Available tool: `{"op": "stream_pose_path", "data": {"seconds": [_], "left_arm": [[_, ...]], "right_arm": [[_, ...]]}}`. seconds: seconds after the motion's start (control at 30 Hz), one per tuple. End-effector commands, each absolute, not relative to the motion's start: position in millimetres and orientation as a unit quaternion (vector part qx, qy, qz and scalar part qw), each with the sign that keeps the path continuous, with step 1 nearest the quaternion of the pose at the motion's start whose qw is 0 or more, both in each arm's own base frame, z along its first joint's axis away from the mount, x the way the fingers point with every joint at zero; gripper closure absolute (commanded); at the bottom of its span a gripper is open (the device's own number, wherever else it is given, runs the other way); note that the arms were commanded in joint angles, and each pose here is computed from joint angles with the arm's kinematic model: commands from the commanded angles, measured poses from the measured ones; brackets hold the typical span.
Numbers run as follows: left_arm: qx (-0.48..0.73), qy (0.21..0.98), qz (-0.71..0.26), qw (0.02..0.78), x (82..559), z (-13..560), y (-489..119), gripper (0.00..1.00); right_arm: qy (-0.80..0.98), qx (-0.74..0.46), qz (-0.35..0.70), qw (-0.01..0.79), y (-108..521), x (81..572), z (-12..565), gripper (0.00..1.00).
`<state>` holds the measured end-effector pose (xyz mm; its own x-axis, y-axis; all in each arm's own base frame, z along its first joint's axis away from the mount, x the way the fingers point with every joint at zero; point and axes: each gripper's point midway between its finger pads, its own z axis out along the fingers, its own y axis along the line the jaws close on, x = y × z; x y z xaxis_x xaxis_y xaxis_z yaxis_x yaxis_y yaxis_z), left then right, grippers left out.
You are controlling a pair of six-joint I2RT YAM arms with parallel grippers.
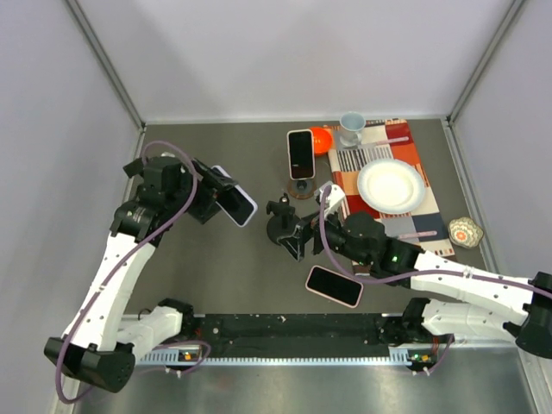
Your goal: Place the phone on the phone stand
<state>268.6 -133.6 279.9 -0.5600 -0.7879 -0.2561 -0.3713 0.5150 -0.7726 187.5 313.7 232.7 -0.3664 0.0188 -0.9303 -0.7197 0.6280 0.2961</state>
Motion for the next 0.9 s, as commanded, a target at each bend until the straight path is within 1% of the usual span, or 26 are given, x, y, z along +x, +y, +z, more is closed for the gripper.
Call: {"op": "stream_pose_path", "data": {"seconds": [0.0, 0.17, 0.33, 0.5, 0.73, 0.8, 0.83, 0.87], "left_arm": [[-0.297, 0.780, -0.439, 0.333, 265.4, 330.7, -170.3, 1.00], [-0.277, 0.782, -0.459, 0.319, 251.8, 336.4, -194.0, 1.00], [-0.285, 0.779, -0.464, 0.310, 248.1, 335.7, -200.2, 1.00], [-0.298, 0.774, -0.475, 0.295, 247.5, 333.8, -206.2, 1.00], [-0.307, 0.774, -0.480, 0.278, 247.0, 326.2, -216.1, 1.00], [-0.304, 0.776, -0.482, 0.269, 243.9, 323.4, -220.6, 1.00], [-0.303, 0.776, -0.484, 0.267, 243.5, 323.4, -222.2, 1.00], [-0.301, 0.774, -0.490, 0.265, 242.1, 325.2, -224.6, 1.00]], "right_arm": [[0.686, -0.199, 0.413, 0.565, 328.0, 187.8, 290.8, 0.05], [0.661, -0.194, 0.427, 0.586, 329.7, 183.9, 304.5, 0.06], [0.632, -0.194, 0.460, 0.593, 335.6, 177.2, 319.4, 0.08], [0.621, -0.177, 0.484, 0.591, 343.4, 177.6, 320.9, 0.16], [0.636, -0.166, 0.469, 0.590, 362.0, 193.2, 314.9, 0.25], [0.643, -0.167, 0.463, 0.587, 366.6, 196.3, 309.3, 0.44], [0.646, -0.165, 0.460, 0.587, 366.9, 197.8, 307.8, 0.57], [0.650, -0.166, 0.458, 0.583, 369.2, 198.5, 304.8, 0.65]]}}
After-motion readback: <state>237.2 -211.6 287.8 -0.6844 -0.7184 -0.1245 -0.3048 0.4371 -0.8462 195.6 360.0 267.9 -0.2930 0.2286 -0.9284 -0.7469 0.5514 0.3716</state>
